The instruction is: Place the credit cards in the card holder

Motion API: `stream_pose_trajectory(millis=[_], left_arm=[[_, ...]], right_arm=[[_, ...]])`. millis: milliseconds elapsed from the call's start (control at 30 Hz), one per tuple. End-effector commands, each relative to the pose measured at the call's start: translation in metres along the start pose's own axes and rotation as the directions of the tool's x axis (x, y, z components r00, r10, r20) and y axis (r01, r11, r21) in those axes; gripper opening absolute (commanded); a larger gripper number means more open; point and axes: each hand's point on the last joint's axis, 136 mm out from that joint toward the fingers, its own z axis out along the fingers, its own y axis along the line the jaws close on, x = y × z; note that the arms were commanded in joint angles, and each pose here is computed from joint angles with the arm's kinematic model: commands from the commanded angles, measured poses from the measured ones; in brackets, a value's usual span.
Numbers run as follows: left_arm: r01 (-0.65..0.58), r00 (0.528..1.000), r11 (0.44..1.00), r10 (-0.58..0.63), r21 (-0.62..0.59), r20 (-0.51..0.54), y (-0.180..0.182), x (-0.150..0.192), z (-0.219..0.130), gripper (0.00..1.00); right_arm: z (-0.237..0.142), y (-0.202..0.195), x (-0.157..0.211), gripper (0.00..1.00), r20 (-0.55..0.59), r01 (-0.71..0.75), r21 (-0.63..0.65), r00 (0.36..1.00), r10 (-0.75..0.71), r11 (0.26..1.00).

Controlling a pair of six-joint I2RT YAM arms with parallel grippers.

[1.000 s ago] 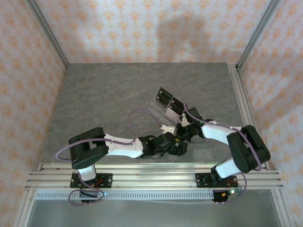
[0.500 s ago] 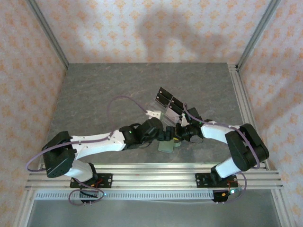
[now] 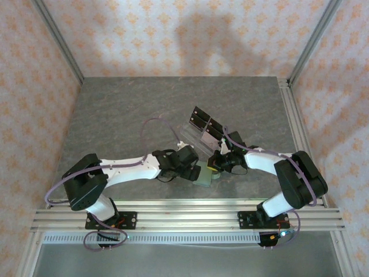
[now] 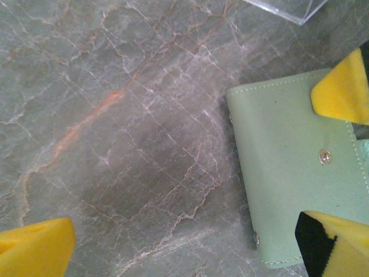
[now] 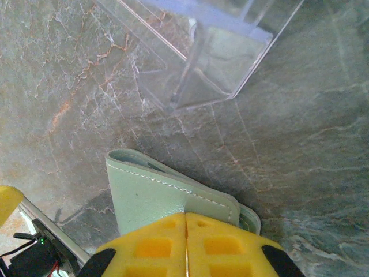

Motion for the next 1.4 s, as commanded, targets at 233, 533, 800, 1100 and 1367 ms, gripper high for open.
stream_pose_trajectory(millis=[233,533,800,1100,1367], left_arm=[[-0.053,0.997,0.999,0.053,0.01,-0.056,-0.011,0.012,0.017,0.99],[-0.064,0.993,0.998,0.06,-0.03,-0.097,-0.008,0.023,0.033,0.99],[-0.062,0.991,0.996,0.054,-0.058,-0.126,-0.003,0.037,0.039,0.98],[-0.05,0.992,0.996,0.041,-0.07,-0.123,-0.003,0.039,0.043,0.98],[-0.041,0.992,0.996,0.031,-0.081,-0.123,0.002,0.043,0.045,0.98]], right_arm=[[0.003,-0.034,0.002,0.08,0.029,-0.033,0.142,0.999,0.029,0.989],[0.003,-0.034,0.003,0.08,0.024,-0.034,0.139,0.999,0.031,0.99],[-0.042,0.009,-0.008,0.33,0.099,0.038,0.099,0.994,-0.048,0.994],[-0.088,-0.011,0.01,0.39,0.167,0.035,0.253,0.983,-0.08,0.967],[-0.077,-0.024,0.031,0.33,0.119,0.018,0.264,0.992,-0.051,0.964]])
